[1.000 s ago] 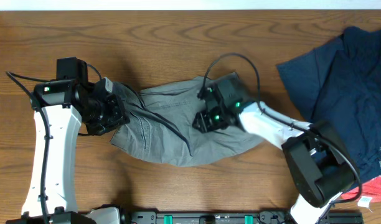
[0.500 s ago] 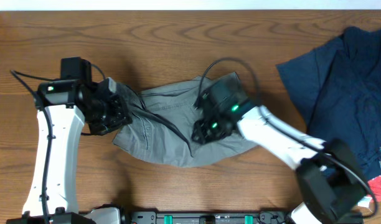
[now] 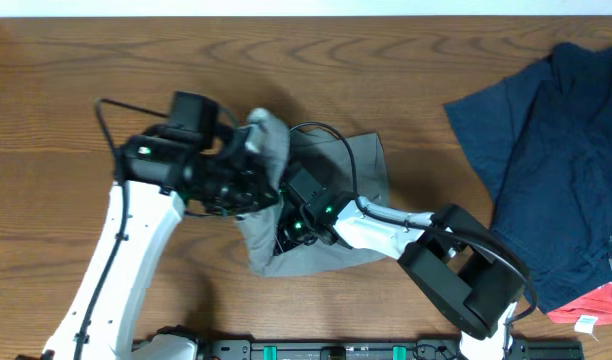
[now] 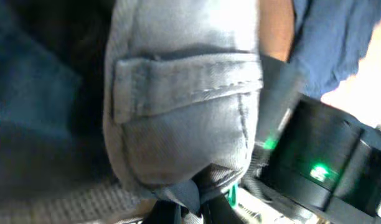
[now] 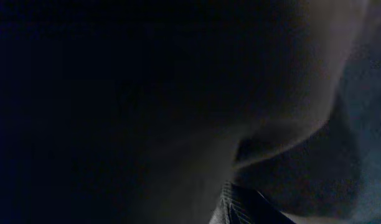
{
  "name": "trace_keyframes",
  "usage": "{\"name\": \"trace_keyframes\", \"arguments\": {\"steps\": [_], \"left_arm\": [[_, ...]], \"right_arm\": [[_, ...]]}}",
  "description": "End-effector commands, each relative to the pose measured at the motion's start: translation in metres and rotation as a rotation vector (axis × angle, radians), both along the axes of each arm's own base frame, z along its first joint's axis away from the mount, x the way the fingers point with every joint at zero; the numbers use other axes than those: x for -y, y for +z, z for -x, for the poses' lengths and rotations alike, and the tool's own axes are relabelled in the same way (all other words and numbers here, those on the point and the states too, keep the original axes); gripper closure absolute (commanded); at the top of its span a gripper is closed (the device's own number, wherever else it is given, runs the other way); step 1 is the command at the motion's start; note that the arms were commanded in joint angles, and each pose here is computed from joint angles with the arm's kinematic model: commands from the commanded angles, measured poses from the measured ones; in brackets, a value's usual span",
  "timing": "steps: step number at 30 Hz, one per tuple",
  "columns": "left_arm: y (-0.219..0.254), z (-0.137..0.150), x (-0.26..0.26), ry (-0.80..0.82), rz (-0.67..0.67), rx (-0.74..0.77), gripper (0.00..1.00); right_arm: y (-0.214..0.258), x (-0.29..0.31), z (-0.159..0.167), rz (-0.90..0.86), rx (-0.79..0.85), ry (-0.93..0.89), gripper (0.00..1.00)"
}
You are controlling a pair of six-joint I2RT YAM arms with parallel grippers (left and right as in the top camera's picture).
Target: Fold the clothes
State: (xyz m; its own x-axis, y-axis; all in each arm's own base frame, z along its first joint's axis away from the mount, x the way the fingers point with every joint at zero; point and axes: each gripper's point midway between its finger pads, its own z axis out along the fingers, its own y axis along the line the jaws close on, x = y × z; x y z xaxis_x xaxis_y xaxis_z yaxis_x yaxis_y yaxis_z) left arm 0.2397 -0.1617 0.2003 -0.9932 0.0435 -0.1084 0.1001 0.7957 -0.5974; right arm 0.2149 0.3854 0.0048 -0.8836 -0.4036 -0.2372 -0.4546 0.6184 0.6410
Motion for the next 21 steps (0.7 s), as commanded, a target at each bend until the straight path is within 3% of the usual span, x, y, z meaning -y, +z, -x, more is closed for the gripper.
{"name": "trace_keyframes", "arguments": {"steps": [1, 5, 13, 21], "left_arm": [[0.015, 0.008, 0.022, -0.080, 0.058, 0.040, 0.94], [0.006, 0.004, 0.014, -0.046, -0.025, 0.049, 0.94], [0.007, -0.001, 0.016, -0.044, -0.020, 0.073, 0.94], [0.009, -0.006, 0.017, -0.044, -0.012, 0.097, 0.94]], "right_arm": [[-0.036, 0.026, -0.004, 0.143, 0.004, -0.050, 0.63], [-0.013, 0.051, -0.034, 0.169, 0.044, -0.149, 0.59], [0.073, 0.153, -0.091, 0.241, 0.181, -0.383, 0.53], [0.056, 0.311, -0.072, 0.737, 0.096, -0.597, 0.52]]}}
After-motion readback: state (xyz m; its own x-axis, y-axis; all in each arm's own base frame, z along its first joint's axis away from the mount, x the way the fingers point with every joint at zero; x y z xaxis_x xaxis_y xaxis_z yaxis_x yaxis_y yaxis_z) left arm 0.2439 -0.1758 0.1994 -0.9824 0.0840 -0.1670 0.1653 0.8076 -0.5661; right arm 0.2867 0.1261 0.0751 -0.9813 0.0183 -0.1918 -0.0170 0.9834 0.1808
